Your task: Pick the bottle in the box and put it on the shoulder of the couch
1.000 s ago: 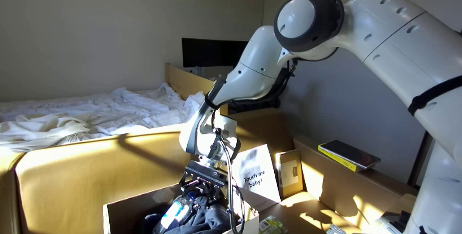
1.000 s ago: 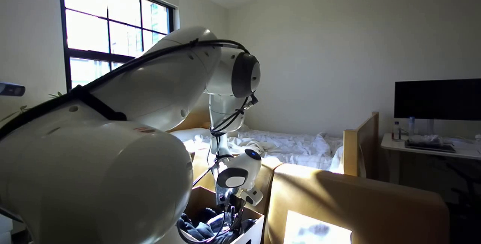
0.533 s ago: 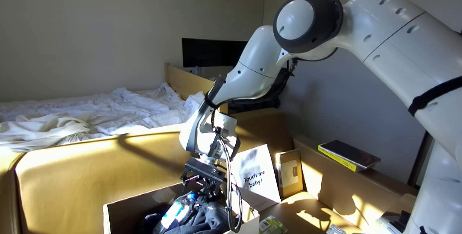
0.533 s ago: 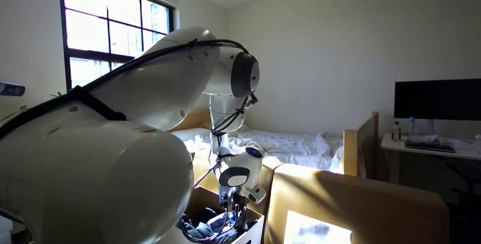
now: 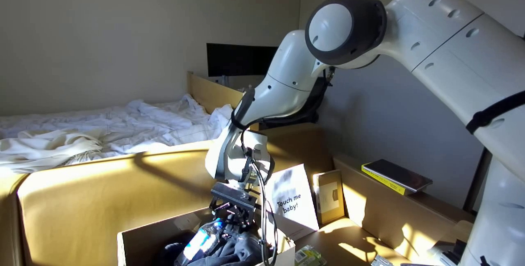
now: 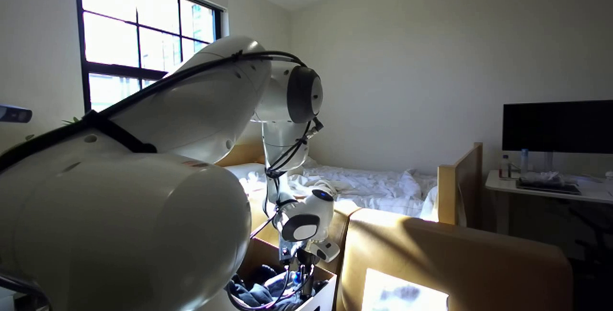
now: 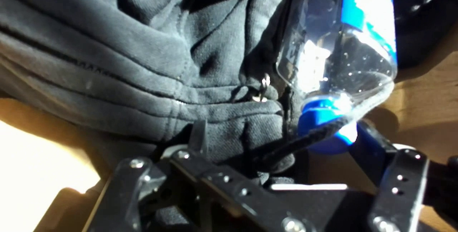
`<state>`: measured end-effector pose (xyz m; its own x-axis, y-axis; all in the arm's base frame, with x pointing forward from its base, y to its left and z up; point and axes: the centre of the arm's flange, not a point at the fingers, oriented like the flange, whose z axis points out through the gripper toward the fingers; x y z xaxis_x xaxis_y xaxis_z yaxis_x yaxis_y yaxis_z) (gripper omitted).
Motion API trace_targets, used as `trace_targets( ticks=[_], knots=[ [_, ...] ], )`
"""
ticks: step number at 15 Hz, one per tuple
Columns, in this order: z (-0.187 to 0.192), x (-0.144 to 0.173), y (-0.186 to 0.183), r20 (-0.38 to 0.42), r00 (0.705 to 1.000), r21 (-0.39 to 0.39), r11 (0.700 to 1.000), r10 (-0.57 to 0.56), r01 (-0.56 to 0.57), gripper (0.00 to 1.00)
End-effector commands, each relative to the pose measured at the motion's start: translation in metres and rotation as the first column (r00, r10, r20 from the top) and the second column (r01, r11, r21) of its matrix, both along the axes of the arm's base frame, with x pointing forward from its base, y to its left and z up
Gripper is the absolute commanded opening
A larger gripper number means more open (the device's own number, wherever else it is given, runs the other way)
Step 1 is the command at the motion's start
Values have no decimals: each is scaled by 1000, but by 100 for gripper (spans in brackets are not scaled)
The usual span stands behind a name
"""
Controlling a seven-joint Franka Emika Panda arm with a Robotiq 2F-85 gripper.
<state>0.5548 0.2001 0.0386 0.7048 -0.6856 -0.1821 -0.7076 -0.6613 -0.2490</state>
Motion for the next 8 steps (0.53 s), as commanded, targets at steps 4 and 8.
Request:
trace_targets(
  ticks=[4, 8],
  knots=[
    [-10, -10, 26, 20, 1000, -147, 989, 10, -7, 100],
    [-24, -23, 46, -126, 981, 9, 989, 147, -148, 100]
  ],
)
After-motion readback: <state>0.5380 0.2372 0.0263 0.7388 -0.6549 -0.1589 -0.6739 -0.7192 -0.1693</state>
